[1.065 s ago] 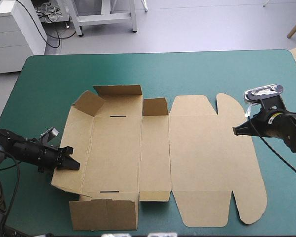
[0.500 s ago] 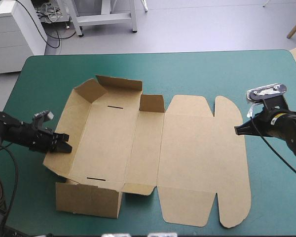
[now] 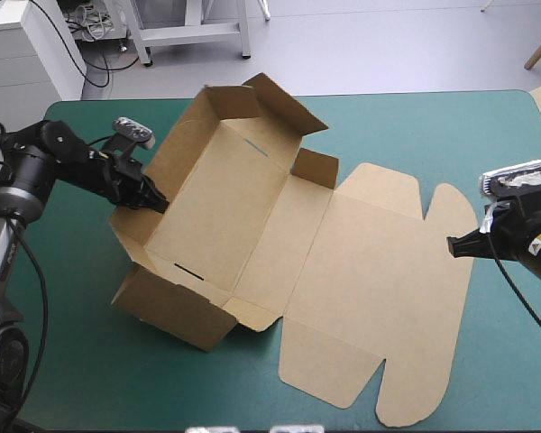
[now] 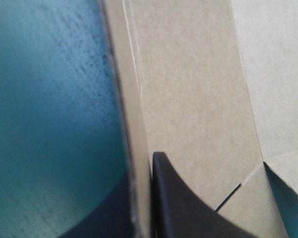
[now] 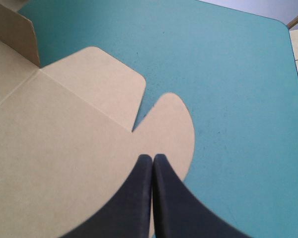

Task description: Fold the box

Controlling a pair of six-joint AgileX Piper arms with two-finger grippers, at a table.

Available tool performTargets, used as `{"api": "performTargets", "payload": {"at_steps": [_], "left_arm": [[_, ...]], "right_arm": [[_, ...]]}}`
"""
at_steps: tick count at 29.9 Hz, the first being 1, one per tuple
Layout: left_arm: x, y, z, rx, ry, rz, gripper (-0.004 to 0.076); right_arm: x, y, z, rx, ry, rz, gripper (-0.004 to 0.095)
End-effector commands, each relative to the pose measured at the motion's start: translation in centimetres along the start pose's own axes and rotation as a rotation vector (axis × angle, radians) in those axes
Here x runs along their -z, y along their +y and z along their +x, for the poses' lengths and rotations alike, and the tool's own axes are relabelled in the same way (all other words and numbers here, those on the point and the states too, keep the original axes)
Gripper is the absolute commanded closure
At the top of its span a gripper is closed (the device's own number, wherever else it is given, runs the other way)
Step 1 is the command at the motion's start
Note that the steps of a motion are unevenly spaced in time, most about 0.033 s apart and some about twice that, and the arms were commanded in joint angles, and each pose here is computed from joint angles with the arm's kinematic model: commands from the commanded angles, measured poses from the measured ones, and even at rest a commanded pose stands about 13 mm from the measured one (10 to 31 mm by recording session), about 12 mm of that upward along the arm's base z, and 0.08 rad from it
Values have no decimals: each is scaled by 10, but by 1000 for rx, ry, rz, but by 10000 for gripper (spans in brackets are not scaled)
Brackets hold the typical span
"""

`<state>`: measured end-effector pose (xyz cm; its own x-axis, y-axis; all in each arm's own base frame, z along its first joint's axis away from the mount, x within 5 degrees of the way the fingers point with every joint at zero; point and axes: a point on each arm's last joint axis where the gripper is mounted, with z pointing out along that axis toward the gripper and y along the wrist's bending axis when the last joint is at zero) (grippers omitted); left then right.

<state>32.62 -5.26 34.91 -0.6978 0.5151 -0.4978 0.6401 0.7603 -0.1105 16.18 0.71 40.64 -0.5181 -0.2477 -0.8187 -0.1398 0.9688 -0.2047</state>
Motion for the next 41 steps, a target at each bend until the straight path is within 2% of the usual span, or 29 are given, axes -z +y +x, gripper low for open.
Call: {"api": "performTargets", "payload": {"at_steps": [1,20,24,34,41], "left_arm": [[28,-33,-28,-164,-88,-102,731],[16,-134,-81,-791,-232,-517,731],[15,-148,-83,-835,-240,-528,731],[-19,-187,-66,-1055,-191,-672,731],[-42,-187,-35,-1094,-259,-675,731]], "right_arm": [[14,-5,-11,-28,-112,36,929],[15,-6,-12,-73,-132,44,929],[15,-6,-13,-73,-139,45,929],[15,-6,-13,-83,-139,45,929],[15,-6,-13,-83,-141,45,929]]}}
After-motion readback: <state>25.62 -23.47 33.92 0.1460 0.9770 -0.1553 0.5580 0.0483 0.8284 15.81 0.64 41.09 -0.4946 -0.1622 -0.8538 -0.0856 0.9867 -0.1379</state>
